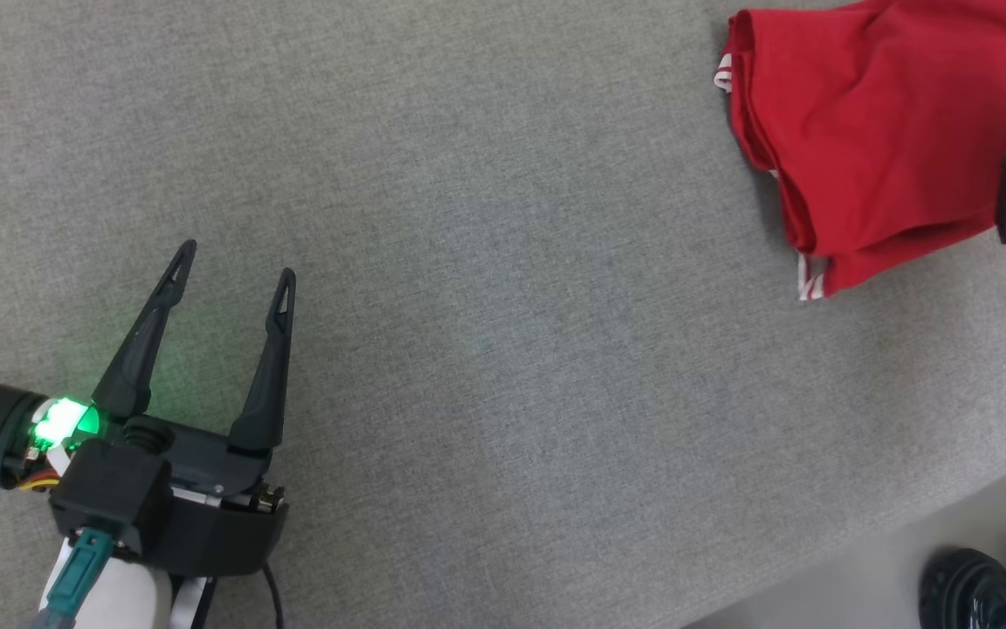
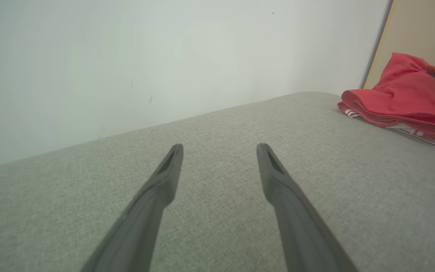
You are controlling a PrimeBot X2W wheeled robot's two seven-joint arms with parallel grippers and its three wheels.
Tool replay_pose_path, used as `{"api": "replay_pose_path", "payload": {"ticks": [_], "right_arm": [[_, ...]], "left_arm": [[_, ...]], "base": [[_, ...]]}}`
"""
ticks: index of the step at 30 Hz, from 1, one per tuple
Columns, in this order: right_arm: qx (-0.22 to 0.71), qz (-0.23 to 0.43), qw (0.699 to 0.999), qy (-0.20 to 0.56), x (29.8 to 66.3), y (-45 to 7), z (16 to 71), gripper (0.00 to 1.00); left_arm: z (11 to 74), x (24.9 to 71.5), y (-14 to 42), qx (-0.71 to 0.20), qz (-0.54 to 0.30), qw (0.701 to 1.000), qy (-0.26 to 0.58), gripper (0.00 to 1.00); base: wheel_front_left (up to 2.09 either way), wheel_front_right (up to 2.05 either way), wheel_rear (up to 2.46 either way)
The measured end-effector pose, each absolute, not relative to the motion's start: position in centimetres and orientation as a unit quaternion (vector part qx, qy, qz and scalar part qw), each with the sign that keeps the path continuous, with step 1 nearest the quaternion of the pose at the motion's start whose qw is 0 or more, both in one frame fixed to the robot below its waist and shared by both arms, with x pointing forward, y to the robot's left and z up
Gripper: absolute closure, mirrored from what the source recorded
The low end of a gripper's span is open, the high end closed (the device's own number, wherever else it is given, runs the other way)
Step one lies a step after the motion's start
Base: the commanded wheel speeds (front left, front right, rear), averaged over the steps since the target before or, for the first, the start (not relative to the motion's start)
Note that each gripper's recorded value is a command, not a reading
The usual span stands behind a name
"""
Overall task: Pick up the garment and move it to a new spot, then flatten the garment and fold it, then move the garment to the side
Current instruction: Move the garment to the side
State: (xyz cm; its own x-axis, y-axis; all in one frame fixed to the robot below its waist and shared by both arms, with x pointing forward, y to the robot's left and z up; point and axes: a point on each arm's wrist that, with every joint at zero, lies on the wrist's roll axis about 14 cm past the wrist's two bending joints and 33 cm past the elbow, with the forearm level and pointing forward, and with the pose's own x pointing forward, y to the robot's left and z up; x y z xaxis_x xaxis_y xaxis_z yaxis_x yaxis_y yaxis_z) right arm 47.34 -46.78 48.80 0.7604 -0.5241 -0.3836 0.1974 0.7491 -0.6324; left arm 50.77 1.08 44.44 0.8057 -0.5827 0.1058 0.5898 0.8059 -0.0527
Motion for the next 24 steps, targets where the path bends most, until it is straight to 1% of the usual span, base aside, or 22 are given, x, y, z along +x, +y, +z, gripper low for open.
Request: {"api": "replay_pose_path", "payload": {"ticks": [8, 9, 10, 11, 17, 20, 24], "right_arm": [[-0.329, -0.201, 0.885, 0.263, 48.3, -47.2, 50.0, 1.00], [-0.330, -0.199, 0.886, 0.257, 48.5, -47.2, 50.1, 0.76], [-0.332, -0.198, 0.886, 0.257, 48.5, -47.1, 50.2, 0.46], [-0.332, -0.197, 0.886, 0.256, 48.5, -47.0, 50.1, 0.00], [-0.328, -0.191, 0.894, 0.239, 48.7, -46.1, 50.7, 0.00], [-0.329, -0.180, 0.901, 0.216, 49.1, -45.1, 51.5, 0.00], [-0.294, -0.154, 0.928, 0.167, 49.3, -42.2, 51.9, 0.00]], "left_arm": [[44.1, 50.7, 1.4, -0.041, -0.306, 0.951, -0.036, 0.00], [44.1, 50.7, 1.5, -0.043, -0.304, 0.951, -0.036, 0.00], [44.1, 50.6, 1.5, -0.044, -0.303, 0.951, -0.036, 0.00], [44.1, 50.6, 1.5, -0.044, -0.302, 0.952, -0.036, 0.00], [45.0, 50.3, 1.7, -0.045, -0.297, 0.953, -0.042, 0.00], [45.6, 50.1, 2.0, -0.047, -0.290, 0.955, -0.047, 0.00], [46.1, 49.3, 2.4, -0.052, -0.277, 0.959, -0.043, 0.00]], "base": [[0.00, 0.00, 0.00], [0.00, 0.00, 0.00], [0.00, 0.00, 0.00], [0.00, 0.00, 0.00], [0.00, 0.00, 0.00], [0.00, 0.00, 0.00], [0.00, 0.00, 0.00]]}}
